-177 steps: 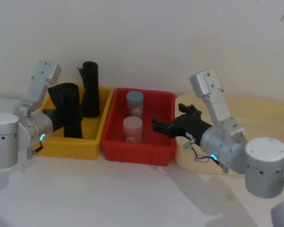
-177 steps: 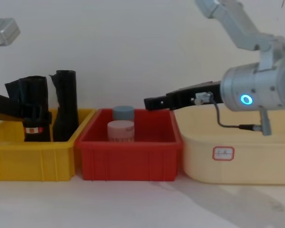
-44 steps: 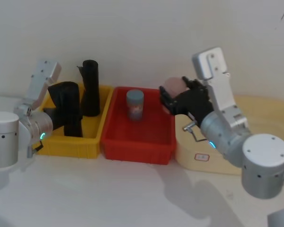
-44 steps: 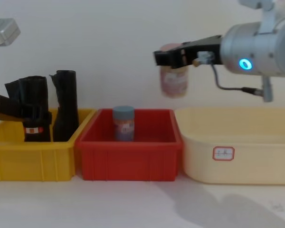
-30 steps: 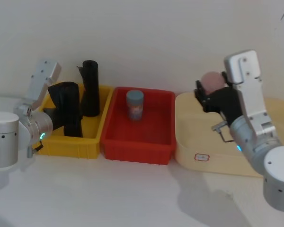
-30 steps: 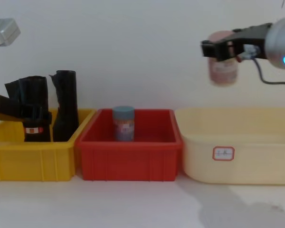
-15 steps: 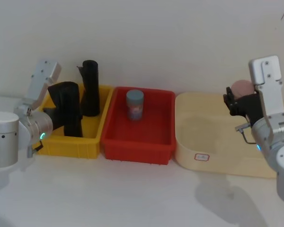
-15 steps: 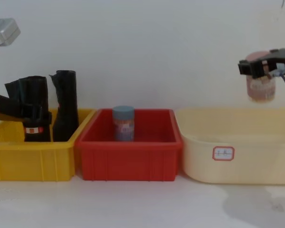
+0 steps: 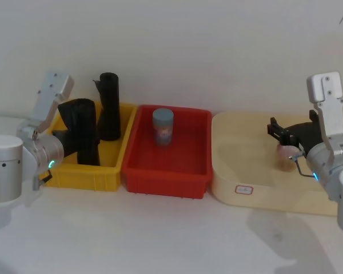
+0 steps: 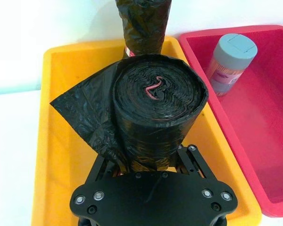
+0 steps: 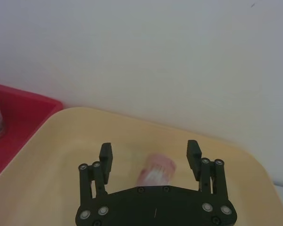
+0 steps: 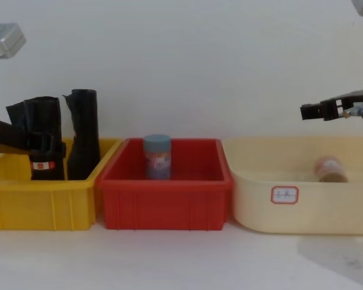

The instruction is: Pick up the garbage bag with the one hand and transfer it to the other hand.

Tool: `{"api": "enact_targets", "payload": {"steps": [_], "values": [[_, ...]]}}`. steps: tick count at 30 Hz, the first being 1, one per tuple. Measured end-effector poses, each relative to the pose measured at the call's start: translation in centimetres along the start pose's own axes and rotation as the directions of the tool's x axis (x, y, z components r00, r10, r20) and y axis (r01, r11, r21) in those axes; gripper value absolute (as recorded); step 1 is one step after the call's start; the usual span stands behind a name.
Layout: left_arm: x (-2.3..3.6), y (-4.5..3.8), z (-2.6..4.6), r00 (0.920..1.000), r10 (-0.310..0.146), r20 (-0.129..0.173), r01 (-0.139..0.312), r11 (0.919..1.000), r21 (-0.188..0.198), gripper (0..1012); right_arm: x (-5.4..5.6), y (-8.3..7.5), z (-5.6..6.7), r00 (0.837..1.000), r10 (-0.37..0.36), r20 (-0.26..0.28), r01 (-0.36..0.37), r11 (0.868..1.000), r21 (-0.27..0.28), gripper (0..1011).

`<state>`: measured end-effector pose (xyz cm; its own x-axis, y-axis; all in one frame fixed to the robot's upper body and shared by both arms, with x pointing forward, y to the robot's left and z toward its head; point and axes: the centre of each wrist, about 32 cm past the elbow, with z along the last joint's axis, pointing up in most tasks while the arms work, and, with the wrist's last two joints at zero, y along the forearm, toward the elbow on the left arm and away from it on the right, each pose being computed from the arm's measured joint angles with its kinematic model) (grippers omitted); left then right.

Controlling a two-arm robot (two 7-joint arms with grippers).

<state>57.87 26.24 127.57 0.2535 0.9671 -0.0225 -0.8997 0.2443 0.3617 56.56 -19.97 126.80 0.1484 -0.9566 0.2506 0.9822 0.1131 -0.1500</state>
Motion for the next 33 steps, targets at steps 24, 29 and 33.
{"api": "enact_targets", "payload": {"steps": [24, 29, 33], "values": [[-0.22, 0.27, 2.57, 0.9981, 0.010, 0.062, -0.002, 0.9927, -0.121, 407, 0.7, 1.0, -0.4, 0.999, 0.017, -0.037, -0.018, 0.999, -0.039, 999], [-0.05, 0.78, 4.09, 0.9973, 0.003, 0.074, 0.010, 0.9840, -0.178, 407, 0.8, 1.1, -0.4, 0.999, 0.018, -0.039, -0.019, 0.999, -0.041, 1000], [0.23, 1.08, 5.06, 0.9967, -0.020, 0.079, 0.036, 0.9779, -0.206, 407, 0.8, 1.1, -0.5, 0.999, 0.018, -0.040, -0.020, 0.999, -0.043, 1000]]}}
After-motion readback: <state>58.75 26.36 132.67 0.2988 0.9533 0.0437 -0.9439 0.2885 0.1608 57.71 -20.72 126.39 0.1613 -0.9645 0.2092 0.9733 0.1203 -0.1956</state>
